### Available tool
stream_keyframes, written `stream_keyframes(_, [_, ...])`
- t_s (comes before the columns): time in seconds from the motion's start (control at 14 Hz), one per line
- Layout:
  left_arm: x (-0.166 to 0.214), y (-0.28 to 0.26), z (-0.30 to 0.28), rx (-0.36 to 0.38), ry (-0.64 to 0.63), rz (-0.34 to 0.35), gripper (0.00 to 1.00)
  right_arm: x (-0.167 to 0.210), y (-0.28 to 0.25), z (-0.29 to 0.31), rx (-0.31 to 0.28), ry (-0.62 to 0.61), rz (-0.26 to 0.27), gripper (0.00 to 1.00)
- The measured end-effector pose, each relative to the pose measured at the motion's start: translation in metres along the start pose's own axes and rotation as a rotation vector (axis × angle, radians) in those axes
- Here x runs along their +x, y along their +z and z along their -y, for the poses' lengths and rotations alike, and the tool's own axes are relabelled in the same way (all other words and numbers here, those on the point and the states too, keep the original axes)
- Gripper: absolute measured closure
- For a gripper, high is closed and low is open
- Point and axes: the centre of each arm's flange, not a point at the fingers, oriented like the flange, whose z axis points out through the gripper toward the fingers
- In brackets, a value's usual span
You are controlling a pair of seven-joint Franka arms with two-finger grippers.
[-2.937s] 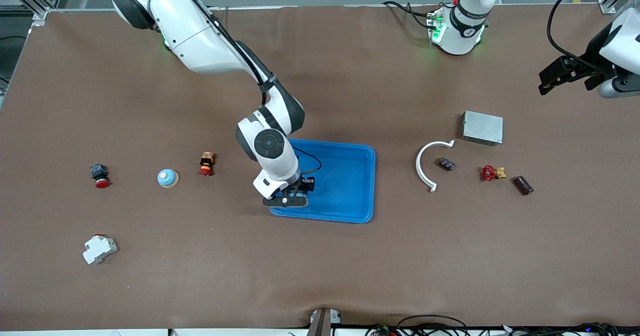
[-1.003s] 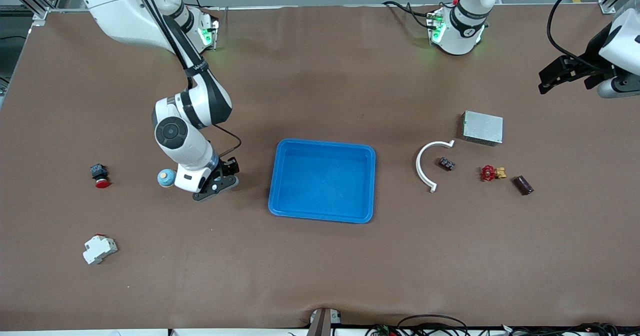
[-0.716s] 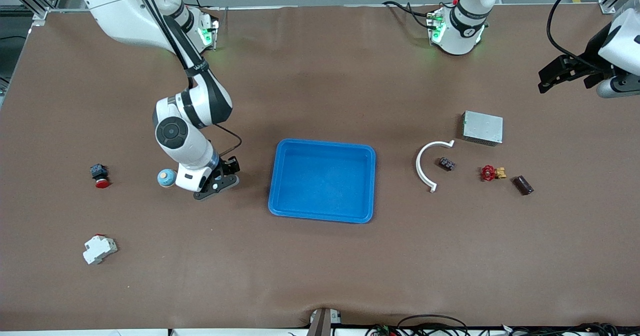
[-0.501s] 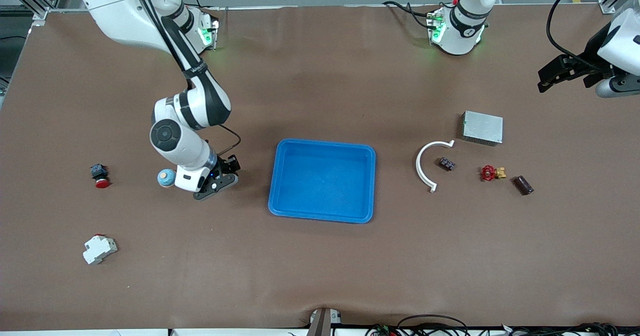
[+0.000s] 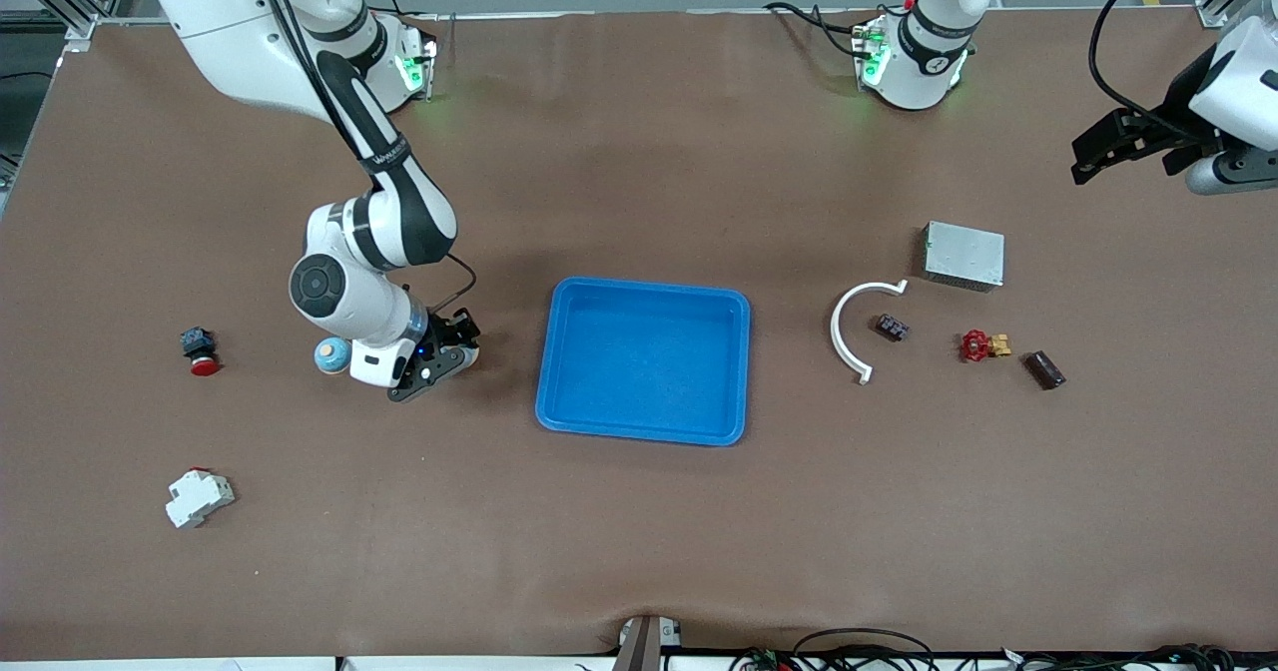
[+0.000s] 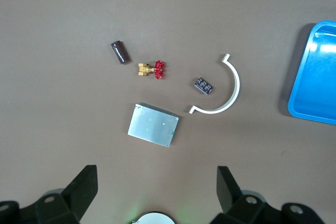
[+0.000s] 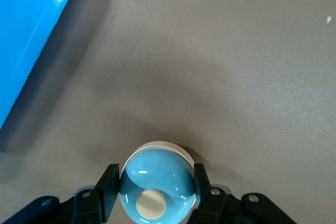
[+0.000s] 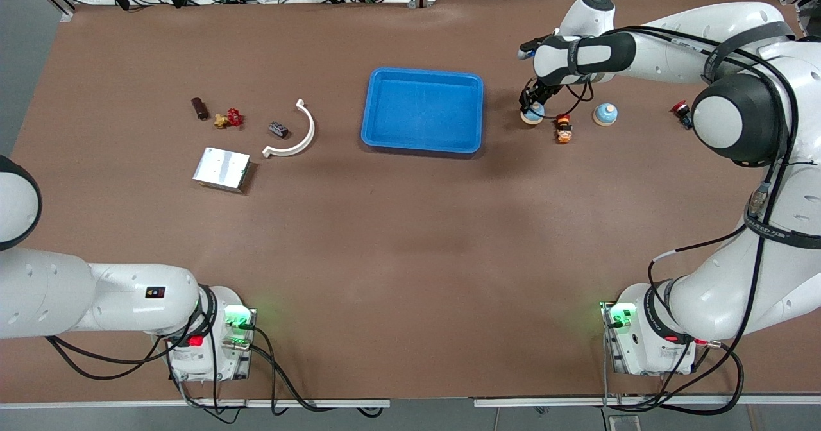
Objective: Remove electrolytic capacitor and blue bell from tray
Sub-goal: 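Carry the bell beside the first bell and open the right gripper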
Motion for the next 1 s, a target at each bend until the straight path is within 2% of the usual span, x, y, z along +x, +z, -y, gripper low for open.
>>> stream_keyframes(0.5, [0.001,-0.003,-0.004,-0.005,0.007,-0.020,0.00,0.000,0.003,0.000,0.001,-0.039,0.004,0.38])
stream_keyframes(0.79, [0.002,-0.011,-0.007,-0.058,0.004,-0.038,0.00,0.000,0.004,0.001,0.002,-0.041,0.004,0.38])
stream_keyframes(0.86, [0.002,-0.011,-0.007,-0.059,0.004,-0.041,0.00,0.000,0.004,0.001,0.001,-0.042,0.003,0.32])
stream_keyframes(1.0, [0.003,-0.011,-0.006,-0.060,0.002,-0.046,0.00,0.001,0.003,0.001,0.001,-0.042,0.000,0.12])
